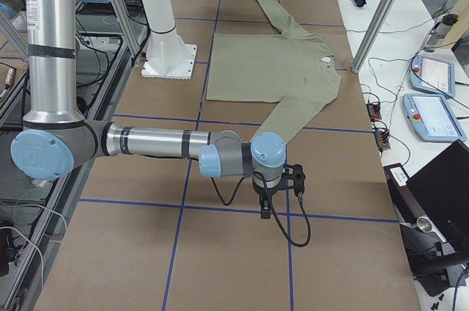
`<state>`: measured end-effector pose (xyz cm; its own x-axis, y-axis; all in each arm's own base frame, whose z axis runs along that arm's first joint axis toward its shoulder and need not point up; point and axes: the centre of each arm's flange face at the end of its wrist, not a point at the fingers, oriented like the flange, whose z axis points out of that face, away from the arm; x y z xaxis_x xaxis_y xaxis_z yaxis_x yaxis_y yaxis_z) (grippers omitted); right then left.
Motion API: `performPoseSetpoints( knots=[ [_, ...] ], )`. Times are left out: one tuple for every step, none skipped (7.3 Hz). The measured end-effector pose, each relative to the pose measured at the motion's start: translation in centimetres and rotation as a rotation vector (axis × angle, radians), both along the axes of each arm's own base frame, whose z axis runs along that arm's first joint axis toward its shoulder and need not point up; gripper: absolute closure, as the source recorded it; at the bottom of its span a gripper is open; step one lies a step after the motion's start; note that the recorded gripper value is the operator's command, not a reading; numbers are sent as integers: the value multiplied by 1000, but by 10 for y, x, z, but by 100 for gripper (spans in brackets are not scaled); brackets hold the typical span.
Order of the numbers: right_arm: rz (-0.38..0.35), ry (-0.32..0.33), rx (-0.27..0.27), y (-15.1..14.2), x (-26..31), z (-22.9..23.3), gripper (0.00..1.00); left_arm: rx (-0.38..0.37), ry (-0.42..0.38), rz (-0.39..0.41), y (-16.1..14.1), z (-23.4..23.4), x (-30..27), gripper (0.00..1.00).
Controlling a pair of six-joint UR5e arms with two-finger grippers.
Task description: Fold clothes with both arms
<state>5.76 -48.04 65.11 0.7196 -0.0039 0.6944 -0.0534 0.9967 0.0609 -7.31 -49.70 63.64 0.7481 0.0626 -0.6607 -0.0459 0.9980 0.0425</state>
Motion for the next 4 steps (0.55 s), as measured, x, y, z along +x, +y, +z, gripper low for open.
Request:
performPoseSetpoints(
  knots=[
    [0, 0, 5, -1, 0, -3, 0, 0, 0, 0, 0, 0, 0, 0],
    [1, -1, 11, -1, 0, -6, 0, 0, 0, 1, 0, 1, 0, 0],
    [1, -5, 14, -2, 0, -8, 0, 6, 0, 2, -1, 0, 1, 0],
    [-2, -7, 26, -5, -2, -13, 0, 26, 0, 2, -4, -3, 1, 0]
  ],
)
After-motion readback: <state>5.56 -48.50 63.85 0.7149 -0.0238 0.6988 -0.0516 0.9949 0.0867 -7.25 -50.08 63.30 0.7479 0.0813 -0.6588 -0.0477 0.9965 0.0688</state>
